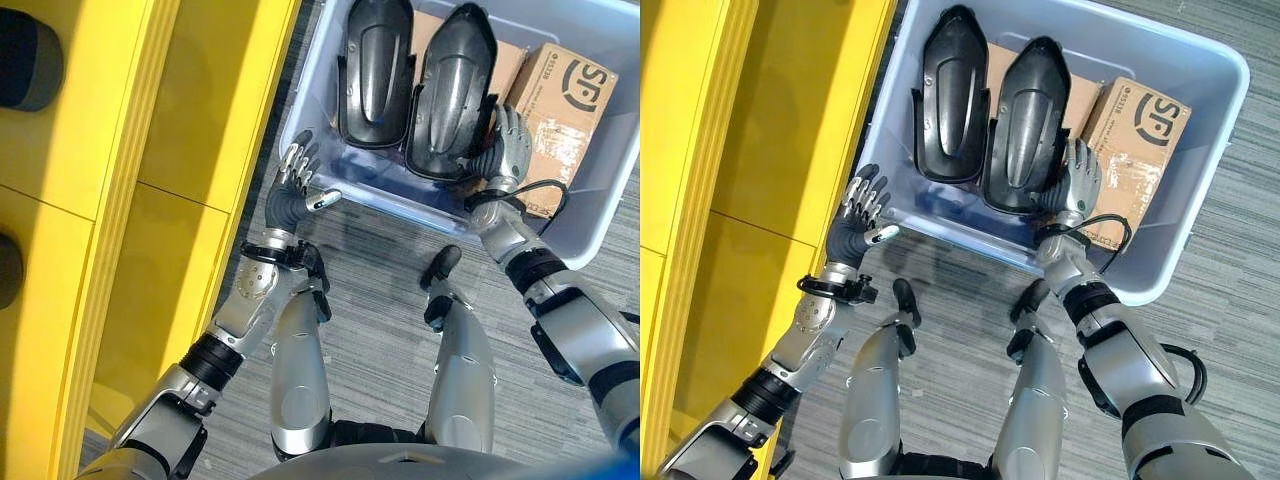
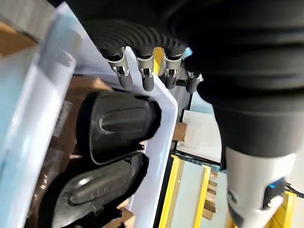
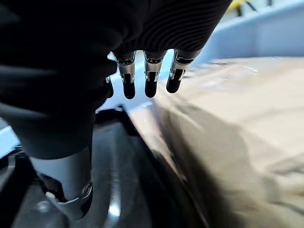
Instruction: Move parts from the plastic box to the shelf.
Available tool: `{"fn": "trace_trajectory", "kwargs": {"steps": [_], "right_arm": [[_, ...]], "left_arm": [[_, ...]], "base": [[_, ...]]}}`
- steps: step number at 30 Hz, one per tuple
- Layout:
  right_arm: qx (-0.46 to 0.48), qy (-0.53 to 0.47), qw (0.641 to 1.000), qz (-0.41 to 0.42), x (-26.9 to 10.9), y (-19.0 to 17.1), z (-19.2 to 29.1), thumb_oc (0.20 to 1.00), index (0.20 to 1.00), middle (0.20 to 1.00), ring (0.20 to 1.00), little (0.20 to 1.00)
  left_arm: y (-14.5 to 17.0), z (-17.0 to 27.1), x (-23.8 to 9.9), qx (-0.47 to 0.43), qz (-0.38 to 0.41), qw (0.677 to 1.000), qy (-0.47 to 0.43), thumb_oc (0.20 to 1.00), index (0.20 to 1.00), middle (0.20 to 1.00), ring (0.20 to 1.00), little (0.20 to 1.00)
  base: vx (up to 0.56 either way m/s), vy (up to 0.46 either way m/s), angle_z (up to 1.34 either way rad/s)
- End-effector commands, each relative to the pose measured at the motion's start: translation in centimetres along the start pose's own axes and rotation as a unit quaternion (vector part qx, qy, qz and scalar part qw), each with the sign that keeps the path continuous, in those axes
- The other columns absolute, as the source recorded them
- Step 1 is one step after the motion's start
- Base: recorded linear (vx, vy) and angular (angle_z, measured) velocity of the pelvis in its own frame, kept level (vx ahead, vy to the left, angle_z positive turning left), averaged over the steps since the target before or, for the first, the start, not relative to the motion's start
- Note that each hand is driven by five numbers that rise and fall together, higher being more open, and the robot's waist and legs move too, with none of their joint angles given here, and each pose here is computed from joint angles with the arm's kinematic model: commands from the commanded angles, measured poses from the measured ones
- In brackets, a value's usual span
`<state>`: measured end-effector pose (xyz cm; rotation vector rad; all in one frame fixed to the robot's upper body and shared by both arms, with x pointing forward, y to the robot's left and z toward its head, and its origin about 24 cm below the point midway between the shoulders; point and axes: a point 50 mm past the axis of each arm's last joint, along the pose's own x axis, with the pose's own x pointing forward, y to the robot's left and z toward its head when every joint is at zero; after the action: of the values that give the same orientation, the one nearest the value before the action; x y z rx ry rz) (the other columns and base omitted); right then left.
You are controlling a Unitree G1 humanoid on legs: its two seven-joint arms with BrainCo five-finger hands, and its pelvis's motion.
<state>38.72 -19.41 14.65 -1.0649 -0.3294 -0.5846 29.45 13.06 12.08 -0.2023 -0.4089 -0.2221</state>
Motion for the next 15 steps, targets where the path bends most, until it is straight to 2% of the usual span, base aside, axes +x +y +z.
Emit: {"fn": "trace_trajectory", "kwargs": {"steps": [1, 6, 10, 13, 15], "right_arm": [[0.011, -0.095, 0.989, -0.113, 1.3, -2.7, 2.7, 1.000, 1.000, 1.000, 1.000, 1.000], [0.067, -0.126, 0.975, -0.173, 1.0, -3.8, 3.7, 1.000, 1.000, 1.000, 1.000, 1.000], [0.118, -0.159, 0.962, -0.189, 1.5, -5.7, 5.5, 1.000, 1.000, 1.000, 1.000, 1.000], [0.134, -0.132, 0.968, -0.169, 1.7, -5.7, 5.3, 1.000, 1.000, 1.000, 1.000, 1.000], [0.150, -0.079, 0.972, -0.163, 1.9, -5.4, 4.4, 1.000, 1.000, 1.000, 1.000, 1.000]], "left_arm": [[-2.1, 1.6, 0.0, -0.022, -0.034, 0.997, -0.069, 1.000, 1.000, 1.000, 1.000, 1.000], [-2.4, 1.5, -0.1, -0.015, -0.029, 0.997, -0.075, 1.000, 1.000, 1.000, 1.000, 1.000], [-2.3, 2.7, 0.0, 0.026, -0.005, 0.993, -0.114, 1.000, 1.000, 1.000, 1.000, 1.000], [-2.1, 3.0, 0.1, 0.035, -0.007, 0.992, -0.118, 1.000, 1.000, 1.000, 1.000, 1.000], [-2.0, 3.1, 0.1, 0.031, -0.008, 0.992, -0.118, 1.000, 1.000, 1.000, 1.000, 1.000]], "base": [[0.00, 0.000, 0.00], [0.00, 0.015, 0.05], [-0.02, 0.038, 0.01], [0.00, 0.012, 0.00], [0.04, 0.004, 0.00]]}}
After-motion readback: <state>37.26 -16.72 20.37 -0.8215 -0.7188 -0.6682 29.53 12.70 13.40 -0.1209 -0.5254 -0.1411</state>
